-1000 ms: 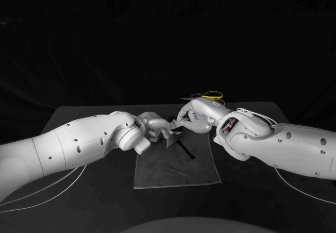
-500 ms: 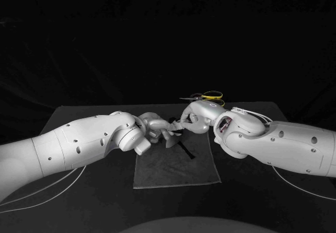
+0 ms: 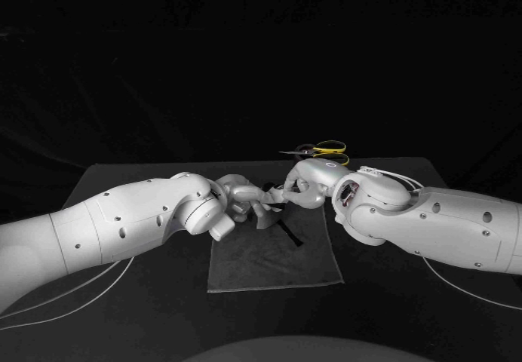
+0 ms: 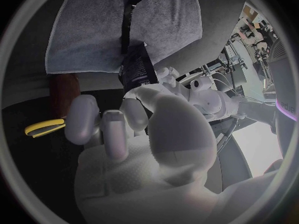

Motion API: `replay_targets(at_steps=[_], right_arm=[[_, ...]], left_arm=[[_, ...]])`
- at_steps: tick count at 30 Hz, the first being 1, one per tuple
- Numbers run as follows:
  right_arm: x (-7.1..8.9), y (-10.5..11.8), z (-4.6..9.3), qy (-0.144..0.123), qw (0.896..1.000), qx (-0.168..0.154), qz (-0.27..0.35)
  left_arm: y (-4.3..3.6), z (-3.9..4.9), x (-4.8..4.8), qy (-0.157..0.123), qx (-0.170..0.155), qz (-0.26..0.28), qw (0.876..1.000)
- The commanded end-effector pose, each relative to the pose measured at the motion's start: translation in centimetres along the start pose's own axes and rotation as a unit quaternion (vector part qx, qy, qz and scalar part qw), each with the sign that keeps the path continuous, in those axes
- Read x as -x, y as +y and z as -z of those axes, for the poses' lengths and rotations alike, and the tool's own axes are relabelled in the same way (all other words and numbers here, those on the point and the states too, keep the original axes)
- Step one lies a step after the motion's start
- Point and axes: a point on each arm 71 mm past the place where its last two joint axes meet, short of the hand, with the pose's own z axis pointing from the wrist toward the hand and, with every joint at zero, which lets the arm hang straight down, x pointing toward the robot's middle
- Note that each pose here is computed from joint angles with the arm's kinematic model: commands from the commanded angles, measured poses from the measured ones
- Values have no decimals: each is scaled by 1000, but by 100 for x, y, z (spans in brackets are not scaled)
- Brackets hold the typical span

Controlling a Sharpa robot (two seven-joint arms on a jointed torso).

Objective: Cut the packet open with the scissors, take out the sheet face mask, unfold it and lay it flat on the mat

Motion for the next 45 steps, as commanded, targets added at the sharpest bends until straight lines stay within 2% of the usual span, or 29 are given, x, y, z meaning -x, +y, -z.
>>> replay_targets(at_steps=[1,16,31,45], right_arm=[[8,-11,-16,-10,1000,-16,10],[2,105,-62,-21,999,3,27],[14,222,-74,-53,997,34,45],[-3,255,-75,-65,995,53,57]], left_arm=[[-25,5,-33,9,-6,-8,1000],[-68,9,-101,20,-15,-10,1000],[-87,15,-92,19,-32,8,999],[-66,24,-54,17,-36,14,999]])
